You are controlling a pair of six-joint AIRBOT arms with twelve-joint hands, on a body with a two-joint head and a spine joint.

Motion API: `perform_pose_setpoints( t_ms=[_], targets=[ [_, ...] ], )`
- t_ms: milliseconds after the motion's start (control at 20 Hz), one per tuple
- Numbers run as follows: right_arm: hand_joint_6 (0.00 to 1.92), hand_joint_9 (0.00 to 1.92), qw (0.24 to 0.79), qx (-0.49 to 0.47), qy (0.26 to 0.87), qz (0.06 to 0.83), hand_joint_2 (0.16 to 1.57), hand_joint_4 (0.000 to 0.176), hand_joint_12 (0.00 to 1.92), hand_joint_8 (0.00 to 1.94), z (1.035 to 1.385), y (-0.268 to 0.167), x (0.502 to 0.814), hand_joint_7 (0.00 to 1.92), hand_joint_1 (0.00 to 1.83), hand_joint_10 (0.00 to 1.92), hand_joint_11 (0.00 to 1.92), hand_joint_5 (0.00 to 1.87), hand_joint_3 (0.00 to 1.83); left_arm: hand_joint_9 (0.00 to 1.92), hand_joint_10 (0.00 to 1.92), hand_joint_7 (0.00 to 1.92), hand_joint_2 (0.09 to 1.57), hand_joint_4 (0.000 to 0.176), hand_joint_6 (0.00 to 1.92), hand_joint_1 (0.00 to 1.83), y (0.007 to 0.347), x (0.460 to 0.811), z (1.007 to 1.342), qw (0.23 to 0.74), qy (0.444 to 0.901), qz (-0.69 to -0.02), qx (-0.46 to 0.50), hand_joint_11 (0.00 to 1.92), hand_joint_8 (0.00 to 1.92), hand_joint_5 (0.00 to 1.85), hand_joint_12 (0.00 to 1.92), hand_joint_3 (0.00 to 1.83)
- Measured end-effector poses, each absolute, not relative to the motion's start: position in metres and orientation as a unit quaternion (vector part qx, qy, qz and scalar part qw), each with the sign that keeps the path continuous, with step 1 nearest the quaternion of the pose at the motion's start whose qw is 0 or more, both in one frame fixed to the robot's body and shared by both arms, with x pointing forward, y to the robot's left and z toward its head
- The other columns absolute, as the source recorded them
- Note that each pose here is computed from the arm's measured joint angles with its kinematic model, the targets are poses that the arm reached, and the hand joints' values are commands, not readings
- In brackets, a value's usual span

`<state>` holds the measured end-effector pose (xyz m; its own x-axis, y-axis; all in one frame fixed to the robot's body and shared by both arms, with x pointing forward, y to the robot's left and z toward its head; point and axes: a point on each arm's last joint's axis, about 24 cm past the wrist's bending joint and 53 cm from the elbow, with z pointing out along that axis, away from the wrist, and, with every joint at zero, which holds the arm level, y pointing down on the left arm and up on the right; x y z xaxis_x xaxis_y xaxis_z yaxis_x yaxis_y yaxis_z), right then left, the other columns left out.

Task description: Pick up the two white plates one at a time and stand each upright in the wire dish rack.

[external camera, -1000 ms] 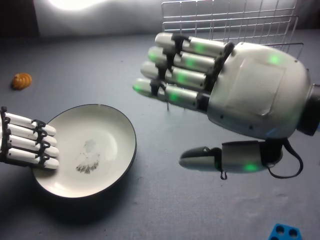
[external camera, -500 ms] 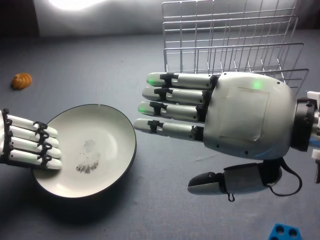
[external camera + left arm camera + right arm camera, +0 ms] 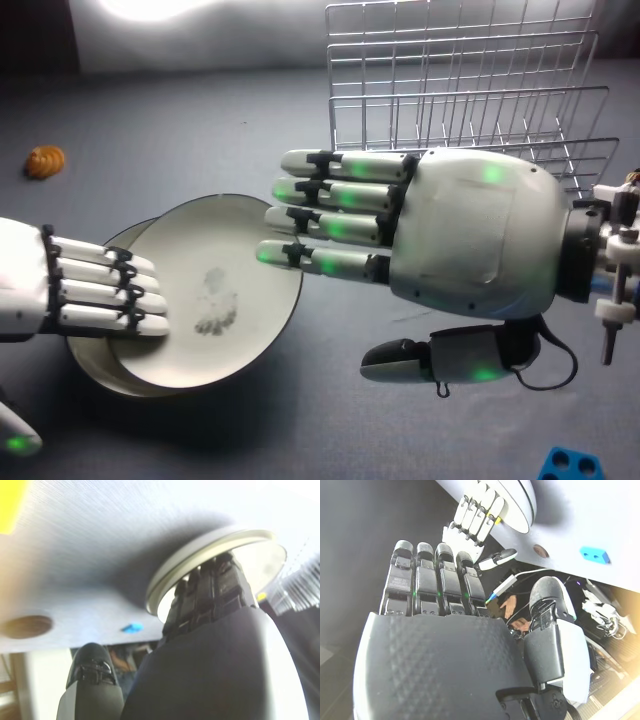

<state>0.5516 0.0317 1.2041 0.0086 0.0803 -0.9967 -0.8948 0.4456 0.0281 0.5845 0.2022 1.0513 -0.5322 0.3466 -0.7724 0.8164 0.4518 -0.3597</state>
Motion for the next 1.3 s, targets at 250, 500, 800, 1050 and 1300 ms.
perform_pose_setpoints(
  t_ms=[250,500,800,1050,1300],
  targets=[
    [0.00,0.00,0.617,-0.353,0.582,0.395,1.13,0.000,0.00,0.00,1.200,0.039,0.554,0.00,0.97,0.00,0.00,0.00,0.00,0.05,0.01,0.05,1.06,0.000,0.01,0.00,0.180,0.581,1.052,0.317,0.784,-0.391,0.362,0.06,0.01,0.07,0.09,0.00],
    [0.01,0.04,0.614,-0.360,0.583,0.392,1.02,0.000,0.69,0.00,1.195,0.044,0.552,0.02,1.29,0.01,0.00,0.09,0.00,0.06,0.01,0.07,1.06,0.000,0.01,0.00,0.167,0.583,1.055,0.321,0.783,-0.403,0.349,0.05,0.01,0.09,0.09,0.00],
    [0.00,0.02,0.612,-0.365,0.579,0.396,1.01,0.000,0.61,0.00,1.186,0.061,0.557,0.02,1.21,0.00,0.00,0.06,0.00,0.06,0.01,0.07,1.06,0.000,0.01,0.00,0.164,0.584,1.056,0.323,0.782,-0.404,0.348,0.04,0.01,0.09,0.10,0.00],
    [0.00,0.00,0.612,-0.362,0.579,0.399,1.06,0.000,0.40,0.00,1.176,0.076,0.567,0.03,1.17,0.00,0.00,0.07,0.01,0.06,0.00,0.07,1.06,0.000,0.00,0.00,0.163,0.584,1.056,0.323,0.781,-0.406,0.348,0.03,0.00,0.07,0.11,0.00],
    [0.00,0.00,0.605,-0.332,0.596,0.410,1.05,0.000,0.44,0.00,1.165,0.092,0.585,0.00,1.10,0.00,0.00,0.01,0.00,0.06,0.00,0.08,1.06,0.000,0.00,0.00,0.163,0.585,1.056,0.323,0.781,-0.405,0.348,0.02,0.00,0.08,0.12,0.00]
  ],
)
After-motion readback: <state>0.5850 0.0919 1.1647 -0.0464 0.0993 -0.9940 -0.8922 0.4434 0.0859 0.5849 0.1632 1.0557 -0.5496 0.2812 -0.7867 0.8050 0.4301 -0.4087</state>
